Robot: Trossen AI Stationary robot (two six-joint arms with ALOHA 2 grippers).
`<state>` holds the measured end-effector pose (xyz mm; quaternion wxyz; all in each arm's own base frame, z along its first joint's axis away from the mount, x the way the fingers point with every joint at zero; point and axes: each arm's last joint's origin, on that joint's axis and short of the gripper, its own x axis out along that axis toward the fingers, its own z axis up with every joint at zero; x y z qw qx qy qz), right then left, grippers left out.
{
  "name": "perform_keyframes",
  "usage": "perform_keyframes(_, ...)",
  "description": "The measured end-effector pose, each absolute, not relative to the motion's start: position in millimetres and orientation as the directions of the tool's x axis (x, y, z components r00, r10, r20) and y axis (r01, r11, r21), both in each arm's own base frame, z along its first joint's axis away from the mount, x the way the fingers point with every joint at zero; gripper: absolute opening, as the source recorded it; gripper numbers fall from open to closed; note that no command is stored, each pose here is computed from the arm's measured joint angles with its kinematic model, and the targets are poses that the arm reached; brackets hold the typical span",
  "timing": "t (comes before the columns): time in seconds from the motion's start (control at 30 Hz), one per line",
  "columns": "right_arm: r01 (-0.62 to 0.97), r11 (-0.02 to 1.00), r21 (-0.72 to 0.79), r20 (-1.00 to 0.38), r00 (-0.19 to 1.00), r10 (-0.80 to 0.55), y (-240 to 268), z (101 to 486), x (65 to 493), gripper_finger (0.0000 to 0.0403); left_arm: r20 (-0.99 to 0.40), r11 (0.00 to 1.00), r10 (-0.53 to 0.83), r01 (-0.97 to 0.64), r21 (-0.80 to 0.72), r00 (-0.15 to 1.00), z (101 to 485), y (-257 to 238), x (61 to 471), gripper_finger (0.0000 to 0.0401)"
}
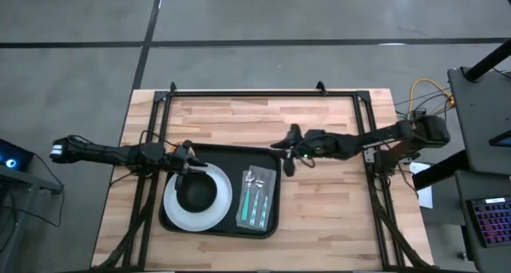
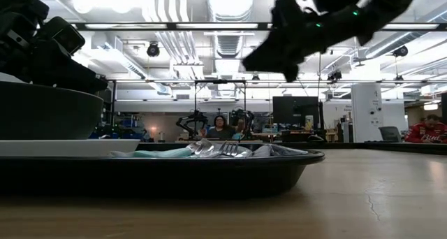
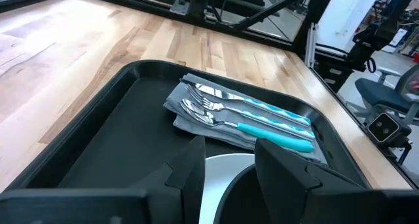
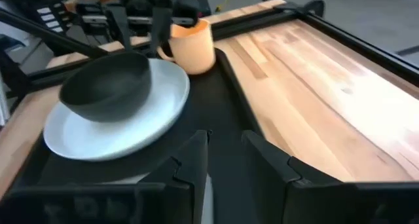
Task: Set up tray
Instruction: Return to Home Position
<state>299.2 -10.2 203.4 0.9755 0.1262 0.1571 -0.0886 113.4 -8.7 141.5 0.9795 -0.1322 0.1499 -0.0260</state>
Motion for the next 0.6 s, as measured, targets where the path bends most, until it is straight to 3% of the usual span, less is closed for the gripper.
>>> perform_keyframes(0.3,0.202,0.952,0.23,-0.271,0.953,-0.136,-10.1,214.2,263.6,0.007,-0.287,0.964,-0.091,0.012,-0.267,0.954,141.6,-8.7,113.4,0.0115)
perform_keyframes(0.6,0.192,0.956,0.221,-0.245,0.96,-0.136,-10.0,220.2,259.1,0.0075,-0.287,0.964,-0.091,0.011,-0.267,0.954,141.5,-8.7,113.4,0.0115)
